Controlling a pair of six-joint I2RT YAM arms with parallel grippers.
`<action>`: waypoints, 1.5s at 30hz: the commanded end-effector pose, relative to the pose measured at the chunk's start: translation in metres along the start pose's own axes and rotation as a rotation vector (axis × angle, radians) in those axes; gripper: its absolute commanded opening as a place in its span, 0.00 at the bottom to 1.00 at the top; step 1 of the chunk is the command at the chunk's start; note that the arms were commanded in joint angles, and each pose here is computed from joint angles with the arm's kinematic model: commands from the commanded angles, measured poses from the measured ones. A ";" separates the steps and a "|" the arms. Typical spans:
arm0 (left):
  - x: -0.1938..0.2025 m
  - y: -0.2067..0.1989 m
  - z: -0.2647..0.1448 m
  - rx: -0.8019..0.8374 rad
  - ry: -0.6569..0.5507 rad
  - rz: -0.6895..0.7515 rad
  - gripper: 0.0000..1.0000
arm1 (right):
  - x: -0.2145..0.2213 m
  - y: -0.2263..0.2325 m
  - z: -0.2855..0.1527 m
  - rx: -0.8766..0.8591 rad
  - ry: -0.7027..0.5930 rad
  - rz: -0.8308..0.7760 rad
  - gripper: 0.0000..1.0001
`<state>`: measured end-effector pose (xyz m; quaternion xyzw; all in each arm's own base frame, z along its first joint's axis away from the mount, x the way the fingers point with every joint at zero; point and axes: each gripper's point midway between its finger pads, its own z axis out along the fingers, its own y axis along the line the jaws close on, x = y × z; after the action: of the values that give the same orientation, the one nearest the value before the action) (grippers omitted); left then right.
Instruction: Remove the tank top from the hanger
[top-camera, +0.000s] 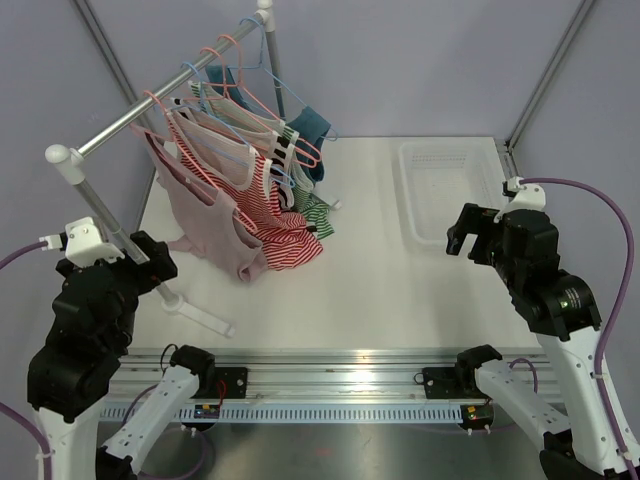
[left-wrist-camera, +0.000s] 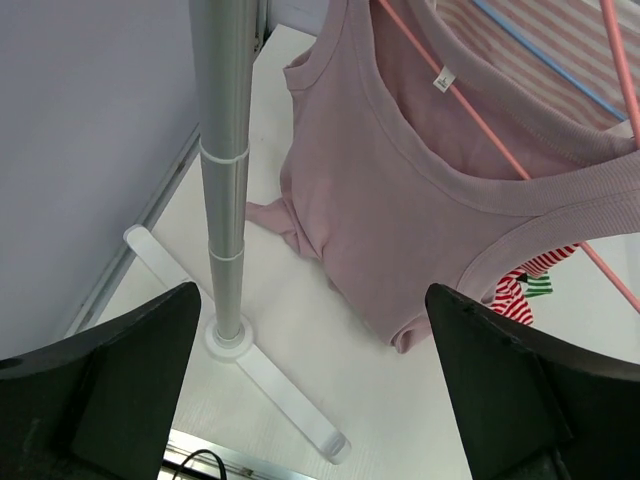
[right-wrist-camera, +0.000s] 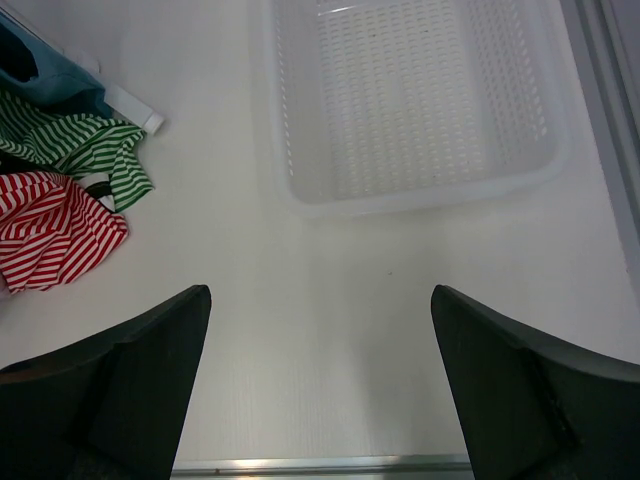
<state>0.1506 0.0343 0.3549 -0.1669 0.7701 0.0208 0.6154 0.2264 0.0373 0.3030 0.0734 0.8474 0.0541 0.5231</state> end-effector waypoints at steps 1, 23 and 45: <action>-0.018 -0.018 0.001 0.067 -0.017 -0.028 0.99 | -0.015 0.001 -0.001 0.006 -0.066 0.045 1.00; -0.097 -0.112 0.078 0.110 0.008 -0.150 0.88 | -0.005 0.055 0.010 -0.279 -0.043 0.103 0.99; -0.106 -0.119 0.129 -0.054 -0.017 -0.114 0.00 | 0.007 0.069 0.002 -0.371 0.029 0.066 0.99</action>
<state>0.3315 -0.0305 0.4023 -0.1957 0.7987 0.0235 0.5686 0.2295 0.1012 0.2966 0.0184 0.8355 0.2154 0.5052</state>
